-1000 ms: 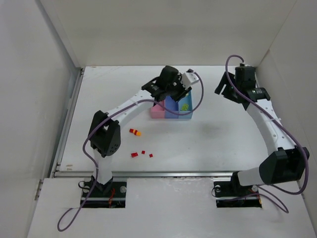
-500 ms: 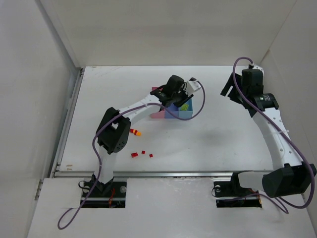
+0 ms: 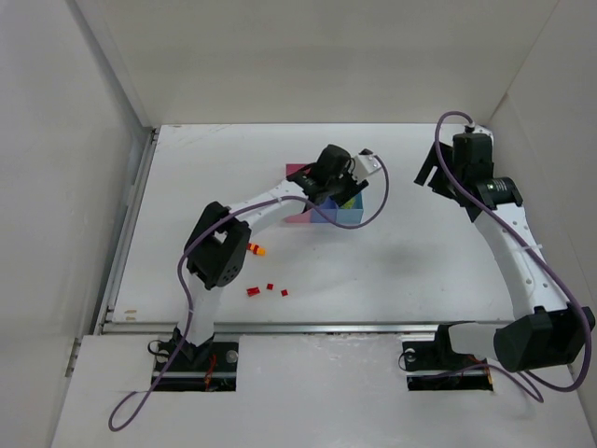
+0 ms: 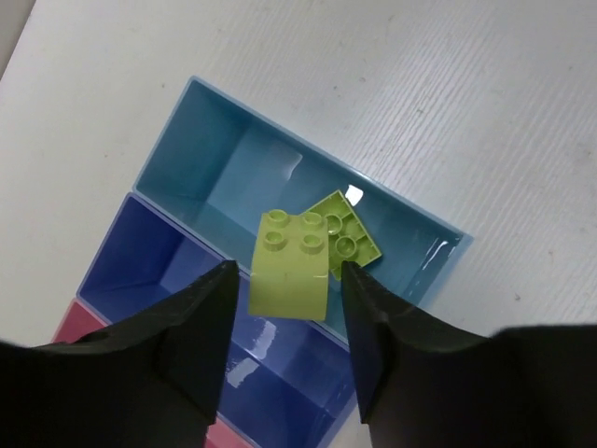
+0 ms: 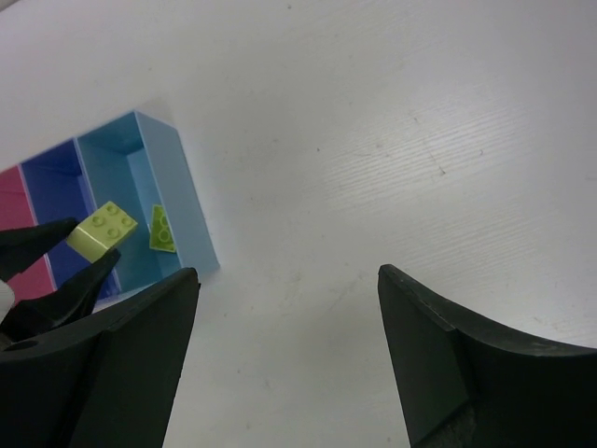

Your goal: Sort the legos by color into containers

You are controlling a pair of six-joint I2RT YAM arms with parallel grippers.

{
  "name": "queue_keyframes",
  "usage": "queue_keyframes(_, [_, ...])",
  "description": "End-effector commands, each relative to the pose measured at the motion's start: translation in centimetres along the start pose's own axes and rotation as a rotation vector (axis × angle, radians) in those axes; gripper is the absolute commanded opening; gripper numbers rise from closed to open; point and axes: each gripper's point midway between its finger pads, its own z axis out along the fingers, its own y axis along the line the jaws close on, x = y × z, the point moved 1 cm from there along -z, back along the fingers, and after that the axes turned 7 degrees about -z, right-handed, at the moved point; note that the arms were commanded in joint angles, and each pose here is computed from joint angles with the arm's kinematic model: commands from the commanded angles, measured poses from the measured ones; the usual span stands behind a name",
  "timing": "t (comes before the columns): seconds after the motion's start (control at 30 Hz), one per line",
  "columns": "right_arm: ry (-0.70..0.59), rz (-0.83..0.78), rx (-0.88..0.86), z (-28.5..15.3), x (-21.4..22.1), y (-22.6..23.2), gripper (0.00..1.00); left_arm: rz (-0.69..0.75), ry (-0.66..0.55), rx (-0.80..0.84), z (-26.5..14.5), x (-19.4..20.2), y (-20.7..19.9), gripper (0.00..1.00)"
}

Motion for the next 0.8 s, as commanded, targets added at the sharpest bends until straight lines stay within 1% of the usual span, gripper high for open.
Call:
queue_keyframes(0.0, [-0.045,-0.012,0.007,-0.9,-0.9,-0.4,0.83,0.009,-0.005,-0.034,0.0,-0.6,0.6,0.46])
queue_keyframes(0.03, [-0.045,-0.022,0.007,-0.9,-0.9,-0.4,0.83,0.009,-0.003,-0.043,0.0,-0.6,0.7,0.51])
queue_keyframes(0.1, [-0.045,-0.022,0.007,-0.9,-0.9,-0.4,0.83,0.000,-0.002,-0.042,-0.1,-0.8,0.7,0.57])
queue_keyframes(0.13, [-0.055,-0.020,0.004,-1.1,-1.3,-0.3,0.83,0.000,-0.002,-0.042,-0.1,-0.8,0.7,0.57])
queue_keyframes(0.2, [-0.055,-0.032,0.004,-1.1,-1.3,-0.4,0.83,-0.010,-0.021,-0.047,-0.2,-1.7,0.9,0.60])
queue_keyframes(0.33, [-0.055,-0.032,0.004,-1.1,-1.3,-0.4,0.83,-0.066,-0.060,-0.063,-1.2,-4.3,1.4,0.60])
queue_keyframes(0.47, [-0.051,-0.031,-0.038,-1.2,-1.3,0.3,0.83,-0.120,-0.136,-0.042,-4.6,-9.3,1.7,0.60])
queue_keyframes(0.5, [-0.030,-0.044,-0.047,-0.8,-0.7,0.5,0.83,-0.130,-0.144,-0.029,-5.4,-10.4,1.6,0.60])
queue_keyframes(0.53, [-0.045,-0.059,-0.078,-0.7,-1.1,1.0,0.83,-0.139,-0.159,-0.021,-6.6,-11.3,1.6,0.60])
queue_keyframes(0.57, [-0.016,-0.075,-0.139,-0.6,-0.6,2.0,0.83,-0.139,-0.163,-0.022,-7.5,-11.9,1.6,0.60])
queue_keyframes(0.6, [-0.012,-0.092,-0.183,-0.6,-0.4,2.6,0.84,-0.147,-0.179,-0.042,-9.3,-12.6,2.9,0.60])
queue_keyframes(0.63, [0.001,-0.132,-0.221,-0.2,-0.1,3.2,0.84,-0.155,-0.152,-0.048,-10.6,-12.2,3.4,0.60])
queue_keyframes(0.67, [0.010,-0.168,-0.296,-0.3,0.4,5.0,0.86,-0.151,-0.148,-0.063,-11.8,-12.2,4.3,0.60])
queue_keyframes(0.7, [0.020,-0.197,-0.311,-0.4,1.0,5.6,0.86,-0.141,-0.171,-0.085,-14.7,-12.7,5.2,0.59])
queue_keyframes(0.73, [0.008,-0.240,-0.336,-0.6,1.1,6.4,0.87,-0.142,-0.116,-0.117,-15.5,-10.1,6.9,0.59])
queue_keyframes(0.77, [0.005,-0.270,-0.359,-0.6,1.6,7.2,0.87,-0.121,-0.104,-0.138,-16.9,-8.9,7.8,0.57])
